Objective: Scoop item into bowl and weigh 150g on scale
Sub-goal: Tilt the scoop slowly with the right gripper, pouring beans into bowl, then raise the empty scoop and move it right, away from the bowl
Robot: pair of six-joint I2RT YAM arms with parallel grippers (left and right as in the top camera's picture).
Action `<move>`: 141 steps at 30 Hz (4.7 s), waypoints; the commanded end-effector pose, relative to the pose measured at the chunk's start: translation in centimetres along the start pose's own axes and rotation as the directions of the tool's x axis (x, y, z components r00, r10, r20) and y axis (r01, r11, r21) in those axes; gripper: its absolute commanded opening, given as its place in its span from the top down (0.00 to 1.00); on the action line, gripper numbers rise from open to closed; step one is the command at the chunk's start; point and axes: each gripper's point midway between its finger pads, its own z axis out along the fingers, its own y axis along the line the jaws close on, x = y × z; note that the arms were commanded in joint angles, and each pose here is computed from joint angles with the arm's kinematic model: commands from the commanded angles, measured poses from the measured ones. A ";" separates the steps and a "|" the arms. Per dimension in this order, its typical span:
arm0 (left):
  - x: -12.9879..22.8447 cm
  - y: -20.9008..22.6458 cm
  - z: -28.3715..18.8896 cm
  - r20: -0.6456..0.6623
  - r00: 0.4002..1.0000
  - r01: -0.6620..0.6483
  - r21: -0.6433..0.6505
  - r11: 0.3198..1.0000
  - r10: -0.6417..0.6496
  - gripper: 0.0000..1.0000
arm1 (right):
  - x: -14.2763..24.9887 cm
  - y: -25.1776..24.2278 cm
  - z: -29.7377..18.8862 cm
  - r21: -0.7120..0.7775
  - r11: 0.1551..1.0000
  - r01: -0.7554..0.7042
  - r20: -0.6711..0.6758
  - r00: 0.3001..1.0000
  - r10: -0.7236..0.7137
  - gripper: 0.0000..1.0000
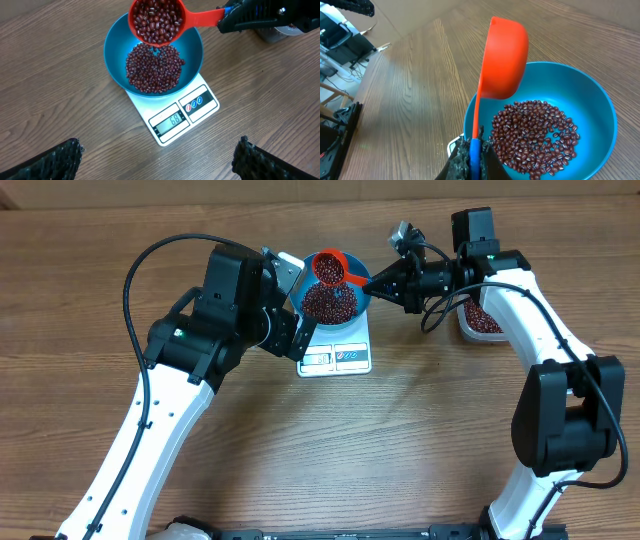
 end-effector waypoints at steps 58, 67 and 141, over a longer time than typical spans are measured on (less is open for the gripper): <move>-0.5 0.0 -0.4 0.016 1.000 -0.017 0.009 1.000 0.017 0.00 | -2.2 -0.6 -1.1 0.073 0.970 0.232 0.005 0.973 -0.233 0.96; -0.4 0.0 -0.4 0.016 1.000 -0.017 0.009 1.000 0.016 0.00 | -2.2 -0.7 -1.1 0.074 0.969 0.234 0.006 0.972 -0.235 0.96; -0.4 0.0 -0.4 0.016 1.000 -0.017 0.009 1.000 0.017 0.00 | -2.9 -2.4 -1.3 0.154 0.913 0.378 -0.031 0.925 -0.378 0.96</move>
